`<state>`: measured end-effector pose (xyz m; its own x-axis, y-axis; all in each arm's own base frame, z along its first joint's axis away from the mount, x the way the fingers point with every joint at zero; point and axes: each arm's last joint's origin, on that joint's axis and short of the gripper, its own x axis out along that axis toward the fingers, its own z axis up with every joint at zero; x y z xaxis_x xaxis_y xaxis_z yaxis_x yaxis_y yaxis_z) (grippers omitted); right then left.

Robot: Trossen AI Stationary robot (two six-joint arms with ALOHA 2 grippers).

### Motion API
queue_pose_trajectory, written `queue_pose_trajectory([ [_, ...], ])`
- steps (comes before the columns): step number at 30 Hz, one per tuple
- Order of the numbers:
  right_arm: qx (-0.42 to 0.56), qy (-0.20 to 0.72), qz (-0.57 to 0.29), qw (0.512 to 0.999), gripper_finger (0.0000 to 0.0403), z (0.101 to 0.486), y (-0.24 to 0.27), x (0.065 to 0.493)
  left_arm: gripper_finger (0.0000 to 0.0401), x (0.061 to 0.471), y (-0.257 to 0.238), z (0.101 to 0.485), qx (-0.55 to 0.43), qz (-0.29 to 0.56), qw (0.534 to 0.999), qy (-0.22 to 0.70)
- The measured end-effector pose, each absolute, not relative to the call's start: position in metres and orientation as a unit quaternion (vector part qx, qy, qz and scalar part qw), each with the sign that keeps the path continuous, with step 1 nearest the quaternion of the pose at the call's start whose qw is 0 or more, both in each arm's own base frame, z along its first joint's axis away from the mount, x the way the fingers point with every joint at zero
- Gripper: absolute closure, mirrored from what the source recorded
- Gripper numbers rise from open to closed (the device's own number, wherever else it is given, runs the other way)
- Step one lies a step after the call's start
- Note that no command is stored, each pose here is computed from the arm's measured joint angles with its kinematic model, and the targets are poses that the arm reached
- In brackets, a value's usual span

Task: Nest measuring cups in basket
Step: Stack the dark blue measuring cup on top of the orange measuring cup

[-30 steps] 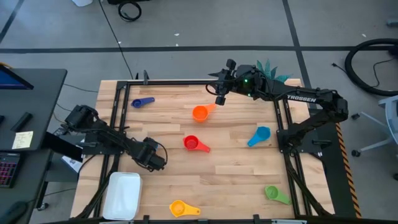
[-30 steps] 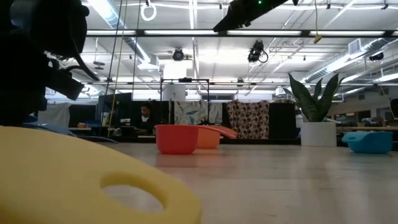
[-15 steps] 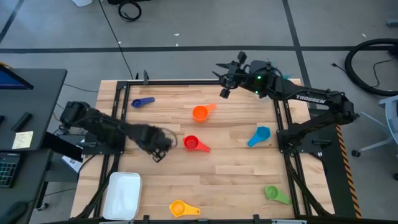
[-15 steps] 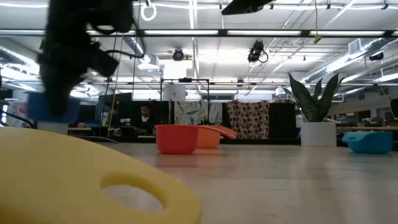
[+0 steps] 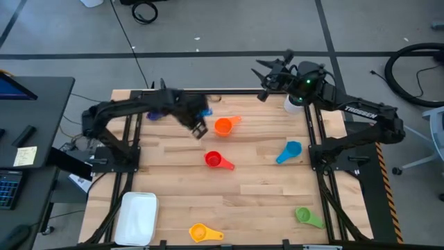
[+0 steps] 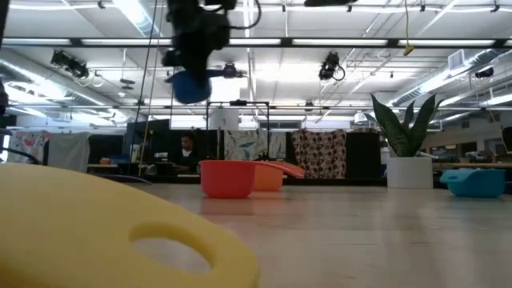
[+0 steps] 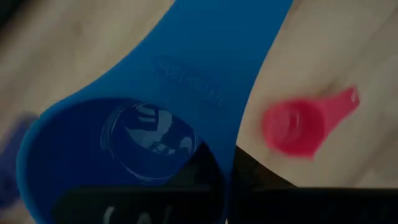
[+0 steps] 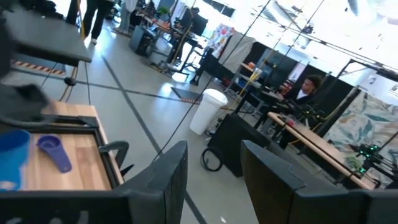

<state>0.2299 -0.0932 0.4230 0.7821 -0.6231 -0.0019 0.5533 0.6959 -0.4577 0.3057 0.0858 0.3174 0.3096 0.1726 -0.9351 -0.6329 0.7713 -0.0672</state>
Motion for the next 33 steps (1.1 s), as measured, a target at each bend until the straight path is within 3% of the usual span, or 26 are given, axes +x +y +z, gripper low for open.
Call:
queue_pose_trajectory([
  [8, -0.221, 0.073, -0.330, 0.915, 0.0247, 0.428, -0.093, 0.221, 0.0391, 0.370, 0.132, 0.308, -0.187, 0.241, 0.781, 0.545],
  [16, -0.235, 0.085, -0.375, 0.893, 0.0247, 0.434, -0.093, 0.207, 0.0391, 0.414, 0.149, 0.296, -0.251, 0.234, 0.786, 0.514],
  [24, -0.265, 0.091, -0.417, 0.864, 0.0247, 0.443, -0.089, 0.190, 0.0391, 0.429, 0.142, 0.275, -0.306, 0.265, 0.754, 0.516],
  [33, -0.299, 0.107, -0.452, 0.834, 0.0247, 0.450, -0.085, 0.176, 0.0391, 0.440, 0.134, 0.273, -0.317, 0.264, 0.769, 0.489],
])
